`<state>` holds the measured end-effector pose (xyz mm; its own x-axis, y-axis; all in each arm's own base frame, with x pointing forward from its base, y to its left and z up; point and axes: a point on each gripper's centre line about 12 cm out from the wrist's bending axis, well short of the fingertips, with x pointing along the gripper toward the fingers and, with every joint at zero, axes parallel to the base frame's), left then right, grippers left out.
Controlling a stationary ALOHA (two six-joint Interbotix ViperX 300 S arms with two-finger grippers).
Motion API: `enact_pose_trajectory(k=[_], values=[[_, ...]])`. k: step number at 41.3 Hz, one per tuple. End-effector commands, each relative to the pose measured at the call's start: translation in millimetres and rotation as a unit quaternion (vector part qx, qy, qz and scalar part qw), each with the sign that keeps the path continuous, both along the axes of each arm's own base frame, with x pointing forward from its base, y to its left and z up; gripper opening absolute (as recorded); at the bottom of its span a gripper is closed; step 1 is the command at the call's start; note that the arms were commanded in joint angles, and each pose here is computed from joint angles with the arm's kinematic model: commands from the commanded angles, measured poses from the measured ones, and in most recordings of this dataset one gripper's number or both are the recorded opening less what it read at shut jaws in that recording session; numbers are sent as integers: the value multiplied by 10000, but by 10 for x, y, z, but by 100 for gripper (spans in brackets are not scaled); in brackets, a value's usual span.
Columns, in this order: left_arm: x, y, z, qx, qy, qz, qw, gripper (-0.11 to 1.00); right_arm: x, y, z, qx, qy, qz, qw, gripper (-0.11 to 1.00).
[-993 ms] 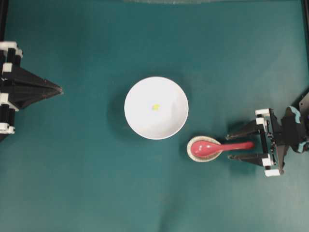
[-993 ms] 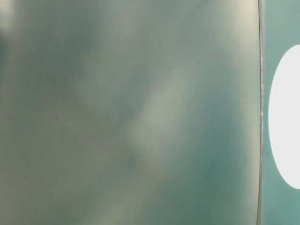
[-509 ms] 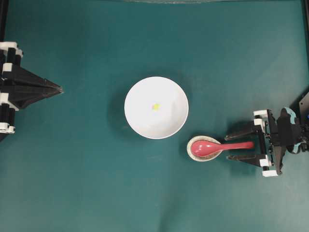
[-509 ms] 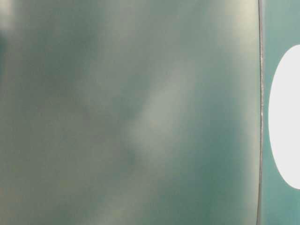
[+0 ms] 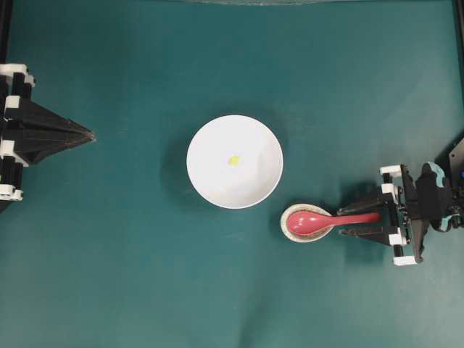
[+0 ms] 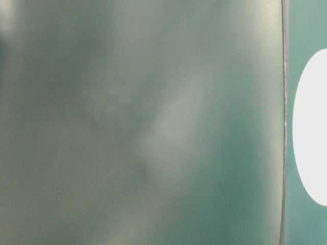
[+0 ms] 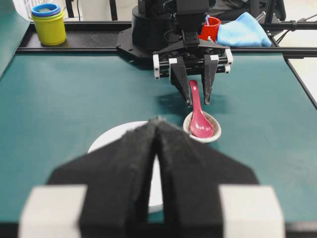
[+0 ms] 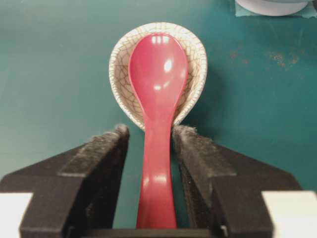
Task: Scoop the yellow hexagonal prism block from the bowl with a spoon using the right arm.
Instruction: 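Close the right gripper on the pink spoon handle and lift it, then carry the spoon with the right gripper over the white bowl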
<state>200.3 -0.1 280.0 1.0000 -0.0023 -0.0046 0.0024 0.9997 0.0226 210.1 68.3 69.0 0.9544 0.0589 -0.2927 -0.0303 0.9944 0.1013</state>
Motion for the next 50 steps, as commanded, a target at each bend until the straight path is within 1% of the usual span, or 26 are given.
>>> enact_pose_trajectory(k=[1, 17, 20, 25, 26, 33, 40, 50], values=[[23, -1, 93, 23, -107, -3, 9999, 2, 13, 20, 38, 41, -112, 24, 9999, 47], [22, -1, 83, 23, -84, -3, 10000, 2, 26, 29, 42, 46, -132, 26, 9999, 46], [23, -1, 90, 23, -92, -3, 10000, 2, 28, 30, 50, 54, -152, 26, 9999, 41], [23, -1, 90, 23, -92, -3, 10000, 2, 18, 18, 98, 103, -223, 11, 9997, 25], [23, -1, 90, 23, -92, -3, 10000, 2, 15, 12, 115, 119, -249, 3, 9996, 24], [33, -1, 77, 23, -61, -3, 10000, 2, -7, -12, 310, 263, -536, 3, 9982, 24], [36, -1, 76, 30, -61, -3, 10000, 2, 37, -45, 487, 172, -632, -38, 9978, 24], [35, -1, 68, 15, -46, -3, 10000, 2, 184, -105, 768, 6, -347, -49, 9994, 24]])
